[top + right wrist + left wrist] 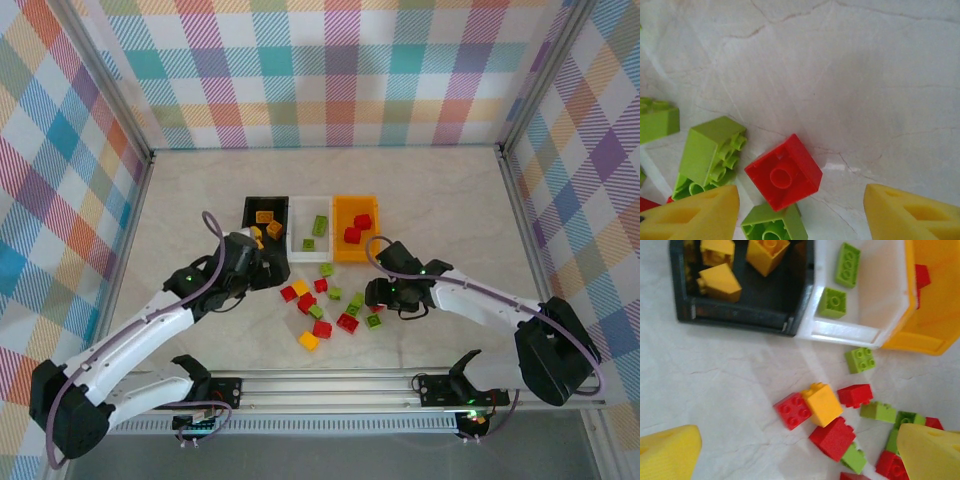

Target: Sort the legos into containers by color

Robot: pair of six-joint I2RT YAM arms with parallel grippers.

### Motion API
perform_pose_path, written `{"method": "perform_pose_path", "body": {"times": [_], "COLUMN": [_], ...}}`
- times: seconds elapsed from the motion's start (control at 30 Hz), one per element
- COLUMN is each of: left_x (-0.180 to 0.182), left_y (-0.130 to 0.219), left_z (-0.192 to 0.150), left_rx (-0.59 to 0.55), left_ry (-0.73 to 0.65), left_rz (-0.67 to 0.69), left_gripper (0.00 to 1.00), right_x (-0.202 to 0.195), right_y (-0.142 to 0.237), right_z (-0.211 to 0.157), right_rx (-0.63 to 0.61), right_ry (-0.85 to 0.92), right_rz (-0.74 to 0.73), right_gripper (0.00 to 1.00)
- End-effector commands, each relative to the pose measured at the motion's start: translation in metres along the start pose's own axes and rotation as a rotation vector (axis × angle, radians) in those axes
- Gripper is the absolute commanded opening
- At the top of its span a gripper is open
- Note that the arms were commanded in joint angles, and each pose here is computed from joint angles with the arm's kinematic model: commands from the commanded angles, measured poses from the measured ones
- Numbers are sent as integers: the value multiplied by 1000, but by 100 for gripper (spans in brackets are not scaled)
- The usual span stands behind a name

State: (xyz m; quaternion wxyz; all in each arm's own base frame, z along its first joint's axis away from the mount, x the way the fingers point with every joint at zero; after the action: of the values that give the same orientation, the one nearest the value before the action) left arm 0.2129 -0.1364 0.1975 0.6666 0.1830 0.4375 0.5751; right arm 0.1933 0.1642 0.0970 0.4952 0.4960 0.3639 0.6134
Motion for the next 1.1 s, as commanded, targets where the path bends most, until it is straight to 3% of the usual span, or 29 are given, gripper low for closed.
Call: {"method": "perform_pose_path", "body": {"times": [0.0,0.33,0.63,0.97,1.07], "left_x": [15,27,29,29,28], "left_y": [4,-3,-14,-12,-9], "left_z": [-9,-17,-22,-23,-22], "left_rx": [-3,13,44,36,31], "left_ry": [27,30,26,29,23], "left_rz": [57,118,145,120,117], "left_gripper": [100,100,100,100,100], "right_x": [1,5,4,8,11], "right_y": [-4,-17,-27,-33,-17], "right_z": [-9,-7,11,15,23], "right_rx": [38,68,5,17,-36], "right_ry": [38,107,112,109,119], "right_rz": [0,-73,-157,-142,-127], "right_gripper": [67,68,63,32,29]}}
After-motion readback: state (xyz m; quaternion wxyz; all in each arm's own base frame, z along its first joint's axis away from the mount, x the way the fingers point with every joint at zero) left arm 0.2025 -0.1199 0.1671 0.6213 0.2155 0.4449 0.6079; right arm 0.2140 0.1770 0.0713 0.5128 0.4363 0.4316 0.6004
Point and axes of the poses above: each hand's point on the last joint's axis, 136 mm out from that joint toward the fingers, its own y axis back along the fingers, its own x axis along the line the jaws close on, z = x × y, the point moved 5 cm from there along y, back along the fingers, and after that the axes turned 1 degree about y, right-handed, at the moved point
